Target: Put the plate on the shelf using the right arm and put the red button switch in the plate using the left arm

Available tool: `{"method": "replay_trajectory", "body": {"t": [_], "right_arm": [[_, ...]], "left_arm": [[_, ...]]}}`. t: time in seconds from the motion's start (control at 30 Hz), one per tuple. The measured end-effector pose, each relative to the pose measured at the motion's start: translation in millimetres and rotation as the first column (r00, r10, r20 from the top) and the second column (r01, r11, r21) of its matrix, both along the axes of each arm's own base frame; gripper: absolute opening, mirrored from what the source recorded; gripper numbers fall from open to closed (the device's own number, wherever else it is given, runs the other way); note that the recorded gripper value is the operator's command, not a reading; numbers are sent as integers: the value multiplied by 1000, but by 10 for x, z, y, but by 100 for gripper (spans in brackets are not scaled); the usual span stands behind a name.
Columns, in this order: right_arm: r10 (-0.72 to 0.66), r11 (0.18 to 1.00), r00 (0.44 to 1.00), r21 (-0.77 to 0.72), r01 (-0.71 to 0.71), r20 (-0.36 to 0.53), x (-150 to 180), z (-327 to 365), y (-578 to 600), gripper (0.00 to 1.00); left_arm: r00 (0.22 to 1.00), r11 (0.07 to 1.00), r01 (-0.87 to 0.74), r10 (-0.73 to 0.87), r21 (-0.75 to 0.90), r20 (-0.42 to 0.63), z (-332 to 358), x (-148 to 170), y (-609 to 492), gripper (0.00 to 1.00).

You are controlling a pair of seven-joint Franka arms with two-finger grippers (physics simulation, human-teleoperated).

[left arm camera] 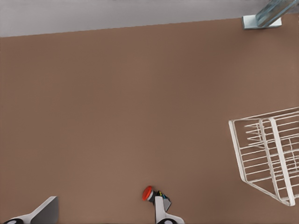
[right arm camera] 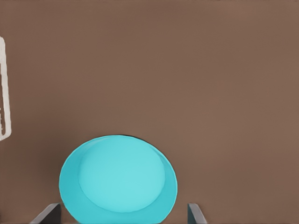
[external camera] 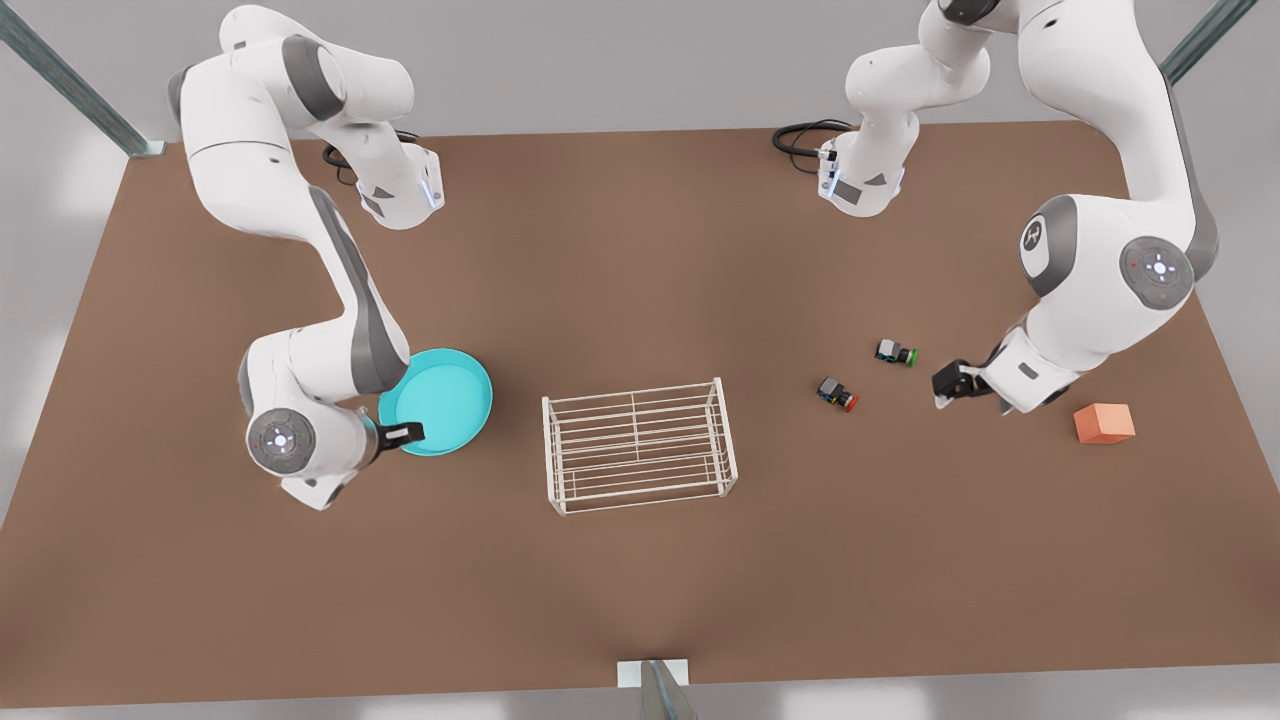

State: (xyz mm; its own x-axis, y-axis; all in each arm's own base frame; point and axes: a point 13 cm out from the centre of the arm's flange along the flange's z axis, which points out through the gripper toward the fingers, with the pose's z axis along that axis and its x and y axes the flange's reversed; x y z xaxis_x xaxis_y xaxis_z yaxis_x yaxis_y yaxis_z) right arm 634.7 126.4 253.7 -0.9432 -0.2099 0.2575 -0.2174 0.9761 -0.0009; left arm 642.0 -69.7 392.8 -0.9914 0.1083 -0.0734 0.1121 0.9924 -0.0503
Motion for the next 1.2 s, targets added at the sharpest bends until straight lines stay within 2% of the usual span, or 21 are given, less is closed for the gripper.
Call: {"method": "replay_trajectory", "body": {"t": [0.1, 0.23, 0.27, 0.33, 0.37, 0.5, 0.6, 0.67, 0.77, 0.9, 0.93, 0.97, 1.0, 1.1, 1.13, 1.2], "right_arm": [[-5, 1000, 1000, 7, 5, -4, -45, 18, 136, 100], [-170, 981, 978, 76, 180, -121, -117, -432, -572, 100], [-190, 976, 970, 82, 204, -154, -262, -561, -654, 100], [-191, 975, 960, 77, 210, -206, -966, -743, -566, 100], [-197, 973, 959, 83, 217, -205, -1190, -741, -522, 100], [-226, 960, 955, 120, 251, -194, -1508, -865, -456, 100], [-273, 941, 932, 135, 310, -237, -1658, -1342, -639, 100], [-307, 928, 918, 137, 347, -249, -1908, -1678, -790, 100], [-358, 897, 909, 190, 398, -215, -1870, -1914, -891, 100], [-350, 896, 924, 232, 379, -155, -1733, -2064, -870, 100], [-346, 897, 927, 239, 371, -142, -1704, -2085, -875, 96], [-341, 899, 931, 245, 363, -130, -1677, -2103, -882, 81], [-336, 900, 935, 251, 355, -118, -1651, -2113, -888, 74], [-318, 907, 944, 263, 329, -85, -1581, -2117, -908, 70], [-312, 909, 947, 266, 321, -76, -1561, -2115, -913, 65], [-301, 912, 952, 273, 306, -62, -1530, -2111, -919, 44]], "left_arm": [[1000, 1000, 0, 0, 1, 20, 17, 52, -2, 100], [1000, 1000, 0, 0, 17, 3, -156, 54, -94, 100], [1000, 1000, -8, 8, 4, -8, -220, 48, -179, 100], [998, 998, -55, 54, -42, -24, -289, 68, -232, 100], [997, 996, -76, 75, -51, -31, -328, 71, -225, 100], [986, 985, -160, 157, -57, -51, -473, 13, -236, 100], [973, 973, -225, 222, -46, -63, -630, -60, -287, 100], [960, 963, -268, 264, -36, -89, -886, -168, -326, 100], [937, 942, -335, 330, -29, -118, -1245, -306, -342, 100], [898, 901, -430, 420, -59, -130, -1424, -311, -374, 100], [886, 888, -456, 445, -66, -134, -1458, -313, -363, 100], [872, 874, -481, 469, -70, -138, -1494, -328, -351, 100], [859, 861, -503, 490, -69, -145, -1555, -366, -345, 100], [819, 825, -563, 549, -49, -166, -1878, -617, -288, 100], [806, 811, -582, 569, -48, -164, -1935, -653, -254, 100], [785, 788, -614, 600, -55, -155, -1991, -665, -224, 100]]}}
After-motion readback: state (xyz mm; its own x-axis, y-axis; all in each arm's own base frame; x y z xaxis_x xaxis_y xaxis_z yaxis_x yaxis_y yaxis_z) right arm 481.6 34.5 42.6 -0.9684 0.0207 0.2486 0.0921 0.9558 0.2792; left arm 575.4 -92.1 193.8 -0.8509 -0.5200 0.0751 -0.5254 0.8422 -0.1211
